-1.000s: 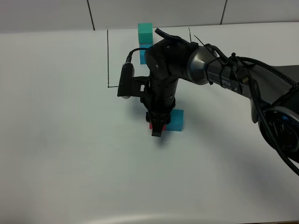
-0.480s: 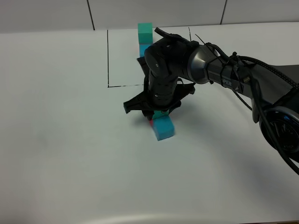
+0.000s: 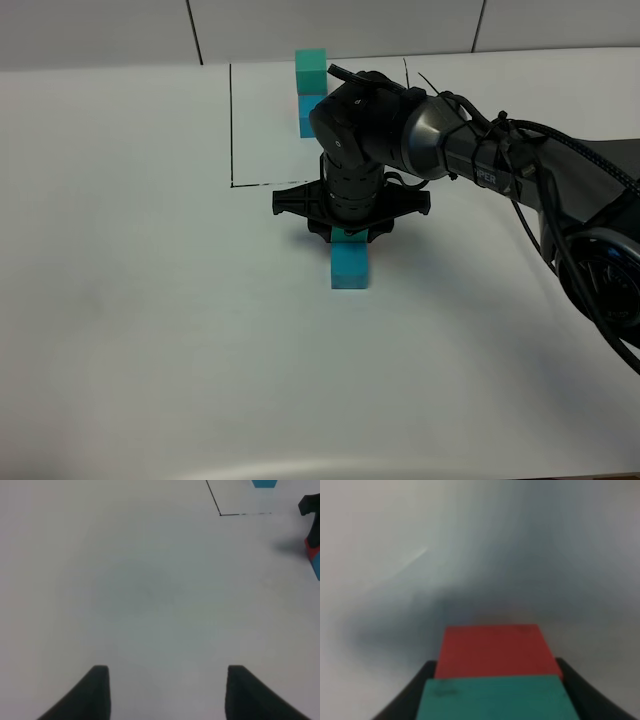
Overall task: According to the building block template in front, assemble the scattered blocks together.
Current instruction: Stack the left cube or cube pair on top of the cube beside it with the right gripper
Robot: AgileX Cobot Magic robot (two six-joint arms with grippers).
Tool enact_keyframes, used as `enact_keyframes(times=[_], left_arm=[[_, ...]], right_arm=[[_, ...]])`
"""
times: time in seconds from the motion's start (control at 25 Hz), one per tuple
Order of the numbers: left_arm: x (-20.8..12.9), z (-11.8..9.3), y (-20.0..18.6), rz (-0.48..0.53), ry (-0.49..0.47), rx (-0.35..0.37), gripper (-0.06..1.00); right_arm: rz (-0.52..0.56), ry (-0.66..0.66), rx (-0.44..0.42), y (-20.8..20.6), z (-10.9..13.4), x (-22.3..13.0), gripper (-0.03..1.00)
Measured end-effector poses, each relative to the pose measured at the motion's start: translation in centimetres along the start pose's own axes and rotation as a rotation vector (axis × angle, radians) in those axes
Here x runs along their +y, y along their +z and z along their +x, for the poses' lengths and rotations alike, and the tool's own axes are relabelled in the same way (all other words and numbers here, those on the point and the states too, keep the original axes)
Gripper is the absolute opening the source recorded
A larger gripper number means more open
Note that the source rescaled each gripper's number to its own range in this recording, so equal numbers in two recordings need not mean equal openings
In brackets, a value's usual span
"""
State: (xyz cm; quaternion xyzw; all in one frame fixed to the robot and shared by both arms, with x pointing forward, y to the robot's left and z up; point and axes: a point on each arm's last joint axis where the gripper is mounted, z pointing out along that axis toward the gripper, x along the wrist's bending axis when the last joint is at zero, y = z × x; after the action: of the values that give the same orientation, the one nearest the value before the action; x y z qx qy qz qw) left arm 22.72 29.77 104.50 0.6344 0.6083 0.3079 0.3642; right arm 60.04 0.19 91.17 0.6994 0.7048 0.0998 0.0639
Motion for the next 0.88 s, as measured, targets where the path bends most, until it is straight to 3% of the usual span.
enact_keyframes(times=[0.48,0.56,0.68,0.8,0.88], left_arm=[[0.00,0.00,0.00,0.000,0.000,0.000,0.16],[0.00,0.00,0.00,0.000,0.000,0.000,0.16],[0.00,0.00,0.00,0.000,0.000,0.000,0.16],[0.00,0.00,0.00,0.000,0.000,0.000,0.16],[0.00,0.00,0.00,0.000,0.000,0.000,0.16]], right_arm=[[0.012,-0.036,0.006,0.08,0.06,-0.12,0.01],[0.014,-0.045,0.008,0.08,0.07,-0.13,0.06],[0.013,-0.073,0.008,0.08,0.08,-0.12,0.36],[0.013,-0.082,0.009,0.08,0.08,-0.12,0.75],[0.011,-0.089,0.011,-0.02,0.09,-0.11,0.92]])
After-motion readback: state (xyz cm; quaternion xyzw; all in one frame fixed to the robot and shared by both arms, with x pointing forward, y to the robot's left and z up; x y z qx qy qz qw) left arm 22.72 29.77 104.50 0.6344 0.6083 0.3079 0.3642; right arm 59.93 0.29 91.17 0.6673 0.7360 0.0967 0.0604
